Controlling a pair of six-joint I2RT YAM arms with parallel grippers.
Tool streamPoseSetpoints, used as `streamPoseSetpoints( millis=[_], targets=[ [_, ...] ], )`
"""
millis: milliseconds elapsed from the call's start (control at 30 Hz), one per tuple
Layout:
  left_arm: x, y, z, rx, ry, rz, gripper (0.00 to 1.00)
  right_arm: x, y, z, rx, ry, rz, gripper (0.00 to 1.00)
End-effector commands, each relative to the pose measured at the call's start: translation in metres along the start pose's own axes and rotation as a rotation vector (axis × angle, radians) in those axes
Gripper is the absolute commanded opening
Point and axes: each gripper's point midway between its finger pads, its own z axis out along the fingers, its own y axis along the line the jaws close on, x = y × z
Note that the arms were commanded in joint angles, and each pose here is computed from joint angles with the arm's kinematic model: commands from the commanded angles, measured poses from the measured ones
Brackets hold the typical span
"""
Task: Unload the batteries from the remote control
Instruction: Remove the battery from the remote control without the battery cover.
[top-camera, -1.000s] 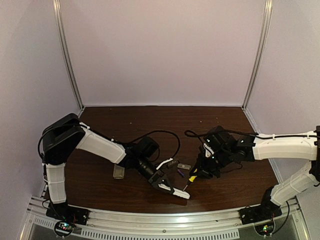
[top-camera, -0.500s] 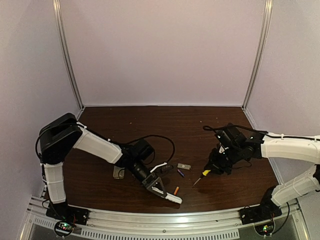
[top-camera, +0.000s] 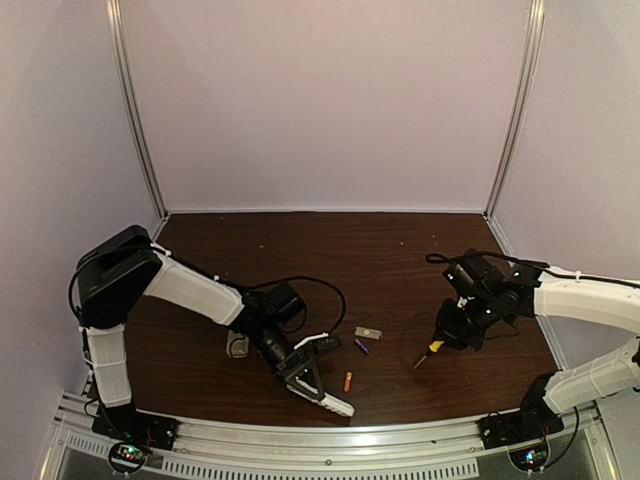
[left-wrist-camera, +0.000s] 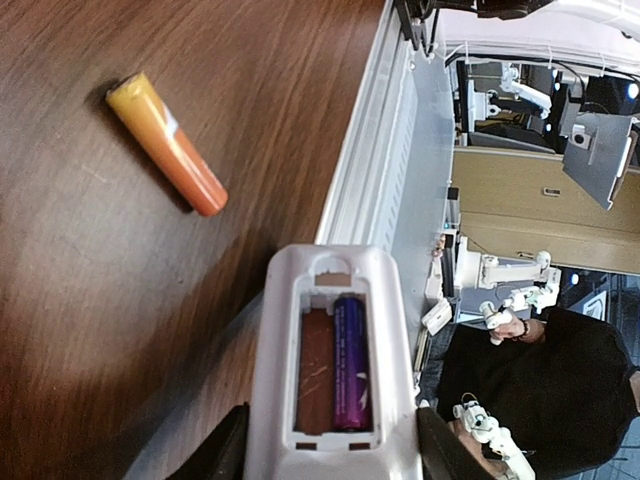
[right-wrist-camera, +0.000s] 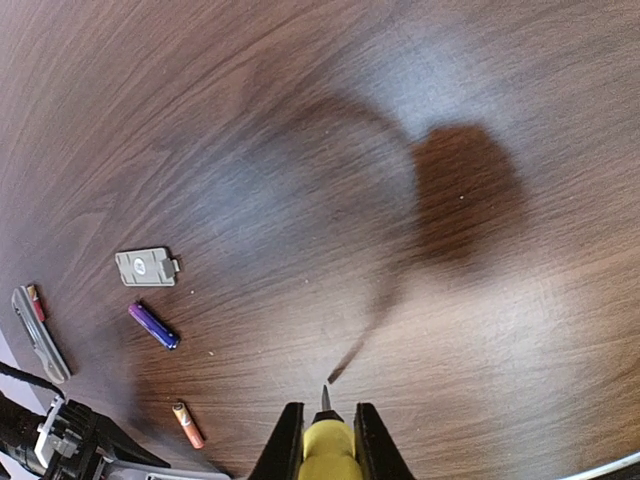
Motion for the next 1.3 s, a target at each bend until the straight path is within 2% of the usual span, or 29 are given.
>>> streamPoseSetpoints(
  millis=[0, 200, 567, 767, 1067, 1267],
  targets=[
    [-0.007, -0.007, -0.011, -0.046, -0.015, 0.036, 0.0, -0.012, 0.002, -0.014, 0.001, -0.061, -0.034, 0.0],
    [-0.022, -0.018, -0.024, -0.137, -0.066, 0.165, 0.0, -0.023, 0.011, -0.036, 0.008, -0.108, -0.112, 0.0],
    [-0.052, -0.031, -0.061, -0.404, -0.19, 0.416, 0.0, -0.034, 0.043, -0.076, -0.121, -0.173, -0.253, 0.0],
    [-0.082, -0.044, -0.09, -0.57, -0.307, 0.557, 0.0, -0.043, 0.056, -0.097, -0.146, -0.226, -0.327, 0.0],
    [-0.1, -0.062, -0.124, -0.783, -0.353, 0.858, 0.0, -0.056, 0.099, -0.145, -0.268, -0.32, -0.498, 0.0],
    [-0.105, -0.084, -0.137, -0.846, -0.393, 1.098, 0.0, -0.048, 0.133, -0.176, -0.417, -0.35, -0.674, 0.0]
  ],
)
